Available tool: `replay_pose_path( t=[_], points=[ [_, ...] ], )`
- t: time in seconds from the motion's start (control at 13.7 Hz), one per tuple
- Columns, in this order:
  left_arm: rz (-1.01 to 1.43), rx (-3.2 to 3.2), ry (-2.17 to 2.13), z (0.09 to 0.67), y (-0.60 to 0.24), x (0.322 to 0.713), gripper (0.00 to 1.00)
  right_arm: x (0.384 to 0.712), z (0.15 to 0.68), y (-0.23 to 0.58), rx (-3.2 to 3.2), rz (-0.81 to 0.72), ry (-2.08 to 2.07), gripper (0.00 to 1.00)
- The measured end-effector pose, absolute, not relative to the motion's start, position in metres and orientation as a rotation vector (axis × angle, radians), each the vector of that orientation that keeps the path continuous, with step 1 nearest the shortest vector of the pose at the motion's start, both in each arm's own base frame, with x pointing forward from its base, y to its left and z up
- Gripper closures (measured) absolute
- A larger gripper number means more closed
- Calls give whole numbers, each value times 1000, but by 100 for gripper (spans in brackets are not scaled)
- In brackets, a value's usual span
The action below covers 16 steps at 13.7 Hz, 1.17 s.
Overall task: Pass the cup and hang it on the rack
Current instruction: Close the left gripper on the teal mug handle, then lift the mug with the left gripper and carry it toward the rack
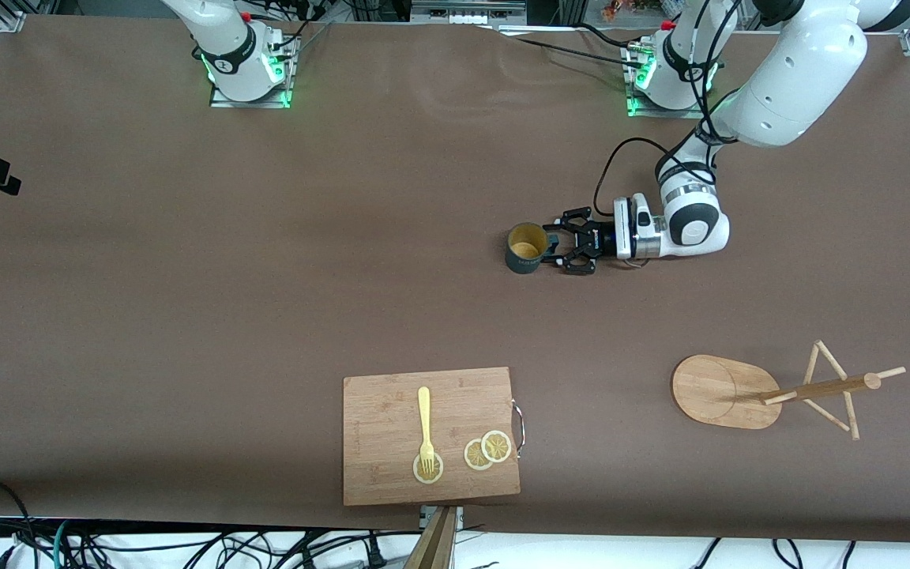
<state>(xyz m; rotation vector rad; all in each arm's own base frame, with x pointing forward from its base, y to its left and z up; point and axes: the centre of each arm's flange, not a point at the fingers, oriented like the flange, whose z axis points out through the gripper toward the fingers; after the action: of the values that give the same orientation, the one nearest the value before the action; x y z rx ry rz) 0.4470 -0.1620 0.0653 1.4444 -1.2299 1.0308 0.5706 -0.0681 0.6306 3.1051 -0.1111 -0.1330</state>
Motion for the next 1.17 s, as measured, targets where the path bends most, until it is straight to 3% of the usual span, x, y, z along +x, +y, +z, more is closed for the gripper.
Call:
replay_pose_path(
  t=[0.22, 0.29, 0.59, 0.95, 1.17],
  points=[
    [1033, 1444, -1232, 65, -161, 447, 74, 571, 631, -68, 3105, -133, -110, 0],
    [1036, 1444, -1233, 66, -161, 448, 80, 571, 631, -68, 3105, -133, -110, 0],
    [1064, 1459, -1229, 70, -149, 456, 80, 571, 631, -67, 3106, -133, -109, 0],
    [1110, 1594, -1077, 102, -78, 471, 80, 571, 630, -67, 3106, -133, -108, 0],
    [988, 1675, -917, 140, -22, 474, 80, 571, 630, -67, 3106, -135, -108, 0]
  ],
)
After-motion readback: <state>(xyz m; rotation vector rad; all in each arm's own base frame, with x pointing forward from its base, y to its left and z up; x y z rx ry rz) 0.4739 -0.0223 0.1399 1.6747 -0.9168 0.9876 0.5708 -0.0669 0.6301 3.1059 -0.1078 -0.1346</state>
